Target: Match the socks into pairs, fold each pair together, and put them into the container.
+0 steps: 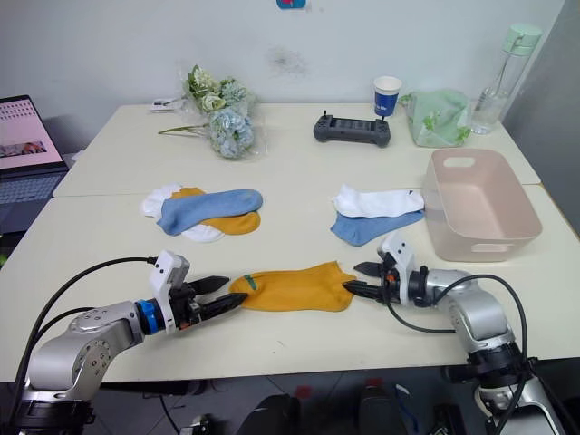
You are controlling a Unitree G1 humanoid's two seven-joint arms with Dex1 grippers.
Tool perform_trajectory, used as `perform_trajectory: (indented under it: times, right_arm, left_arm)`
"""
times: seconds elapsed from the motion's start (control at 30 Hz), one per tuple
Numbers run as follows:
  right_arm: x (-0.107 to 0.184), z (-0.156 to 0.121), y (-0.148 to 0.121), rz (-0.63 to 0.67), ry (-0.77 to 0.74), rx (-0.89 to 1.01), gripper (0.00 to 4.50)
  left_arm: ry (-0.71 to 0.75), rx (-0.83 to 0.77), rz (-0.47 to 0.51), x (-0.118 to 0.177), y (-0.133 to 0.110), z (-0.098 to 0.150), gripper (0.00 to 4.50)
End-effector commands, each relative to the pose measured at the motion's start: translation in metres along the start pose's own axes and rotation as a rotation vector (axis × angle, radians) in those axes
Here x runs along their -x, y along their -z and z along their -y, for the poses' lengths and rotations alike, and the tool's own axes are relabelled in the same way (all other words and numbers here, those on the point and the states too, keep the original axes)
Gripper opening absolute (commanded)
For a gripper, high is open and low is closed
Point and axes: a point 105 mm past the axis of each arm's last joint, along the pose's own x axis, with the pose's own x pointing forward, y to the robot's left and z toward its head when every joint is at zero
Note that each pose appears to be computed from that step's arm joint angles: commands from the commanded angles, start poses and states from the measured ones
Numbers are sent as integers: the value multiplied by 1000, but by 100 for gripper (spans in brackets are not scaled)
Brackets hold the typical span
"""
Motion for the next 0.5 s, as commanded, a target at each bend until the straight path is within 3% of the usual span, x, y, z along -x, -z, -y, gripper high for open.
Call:
perform_trajectory:
  times: [0.03, 0.2, 0.33, 0.5]
  right_arm:
    - [1, -3, -9, 29, -6, 53, 191]
    - [-1, -12, -5, 36, -34, 40, 13]
    - [0, -13, -3, 42, -19, 34, 0]
    - [8, -18, -1, 27, -19, 33, 0]
  left_arm:
    - [10, 4, -7, 2, 3, 4, 273]
    - [-4, 36, 8, 8, 9, 5, 122]
    - [16, 49, -6, 7, 17, 13, 2]
    - [50, 54, -27, 7, 18, 23, 2]
